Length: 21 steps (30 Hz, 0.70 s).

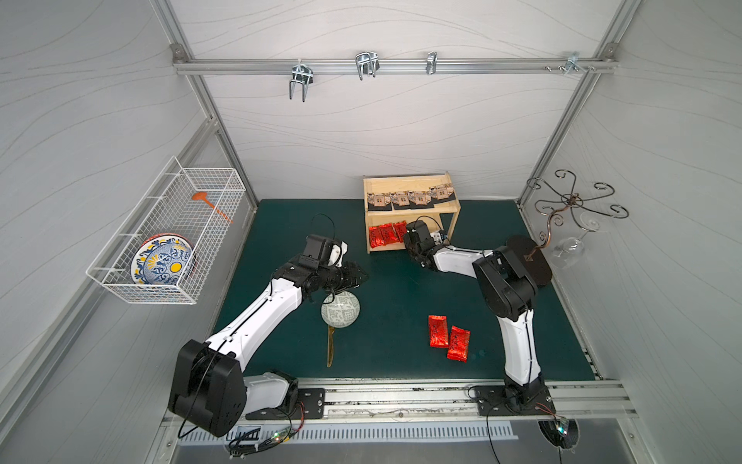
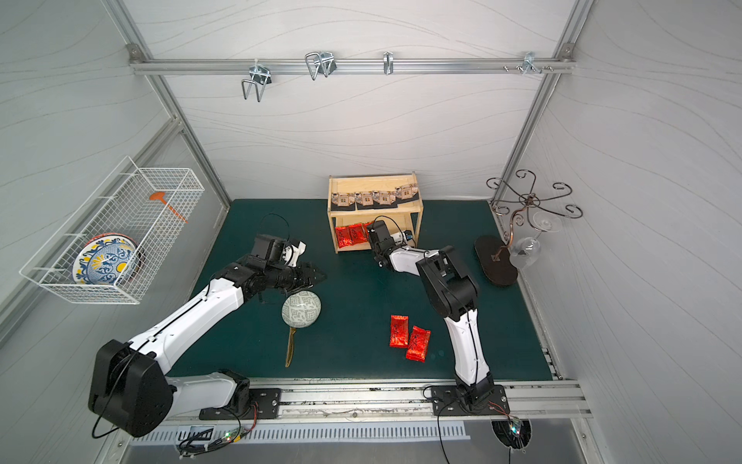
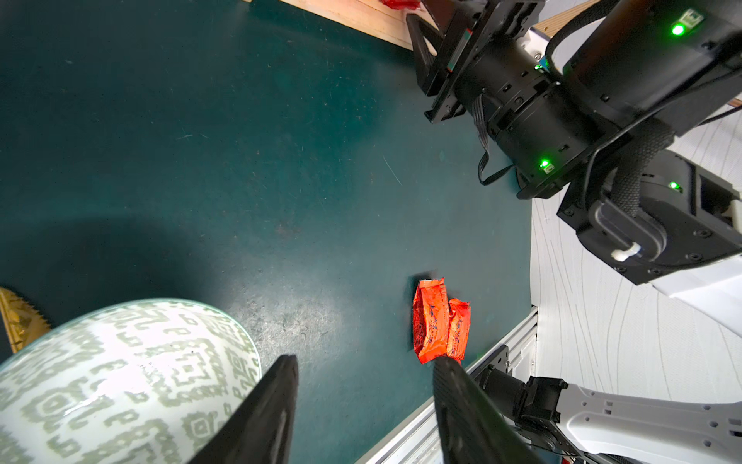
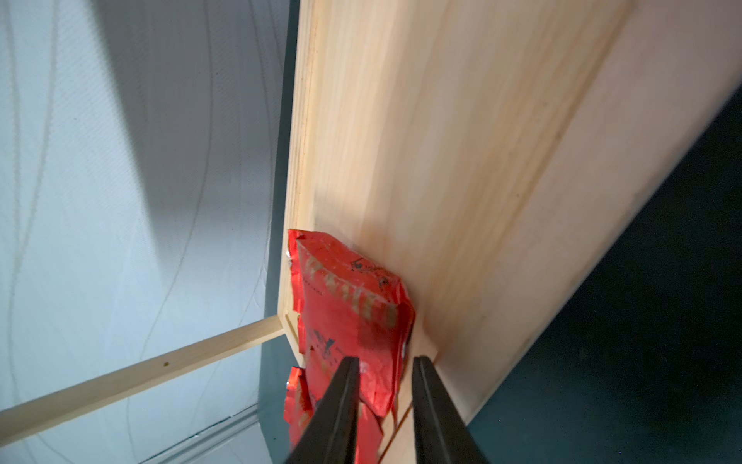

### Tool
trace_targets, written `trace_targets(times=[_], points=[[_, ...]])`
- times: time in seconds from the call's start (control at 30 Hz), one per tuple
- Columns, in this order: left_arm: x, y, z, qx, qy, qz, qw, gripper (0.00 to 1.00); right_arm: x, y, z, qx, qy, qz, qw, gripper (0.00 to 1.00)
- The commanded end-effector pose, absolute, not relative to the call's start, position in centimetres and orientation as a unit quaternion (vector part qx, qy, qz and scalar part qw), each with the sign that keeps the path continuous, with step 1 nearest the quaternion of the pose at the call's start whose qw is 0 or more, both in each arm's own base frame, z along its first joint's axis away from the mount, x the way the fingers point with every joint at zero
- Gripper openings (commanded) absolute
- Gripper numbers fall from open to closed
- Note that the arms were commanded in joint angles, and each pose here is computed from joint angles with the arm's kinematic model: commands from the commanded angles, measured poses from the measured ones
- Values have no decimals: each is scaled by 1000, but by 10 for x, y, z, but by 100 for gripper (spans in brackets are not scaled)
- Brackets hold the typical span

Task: Place the tea bags on the shelf by color
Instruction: Place the tea bag on the shelf.

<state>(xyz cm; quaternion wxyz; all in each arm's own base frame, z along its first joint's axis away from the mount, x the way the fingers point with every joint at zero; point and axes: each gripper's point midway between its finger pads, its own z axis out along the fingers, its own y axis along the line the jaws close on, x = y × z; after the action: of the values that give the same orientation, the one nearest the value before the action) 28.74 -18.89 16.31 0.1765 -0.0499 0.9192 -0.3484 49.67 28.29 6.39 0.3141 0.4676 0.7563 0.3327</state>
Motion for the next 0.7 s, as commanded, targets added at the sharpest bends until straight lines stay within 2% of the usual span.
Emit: trace_targets(times=[0.0,0.17,0.33,0.53,0.67], points=[[289,-187,171,-39,917,-347,195,59,485,281,72,441,769,331,324,34],[287,-184,181,-35,914,-345,210,59,448,280,107,318,820,308,362,38],[290,-184,175,-43,917,-339,205,58,389,290,123,158,876,251,381,40],[289,-195,173,-32,926,-314,206,58,316,309,113,-14,916,203,345,42],[284,-209,166,-21,932,-305,196,58,273,298,104,-94,933,165,304,42]])
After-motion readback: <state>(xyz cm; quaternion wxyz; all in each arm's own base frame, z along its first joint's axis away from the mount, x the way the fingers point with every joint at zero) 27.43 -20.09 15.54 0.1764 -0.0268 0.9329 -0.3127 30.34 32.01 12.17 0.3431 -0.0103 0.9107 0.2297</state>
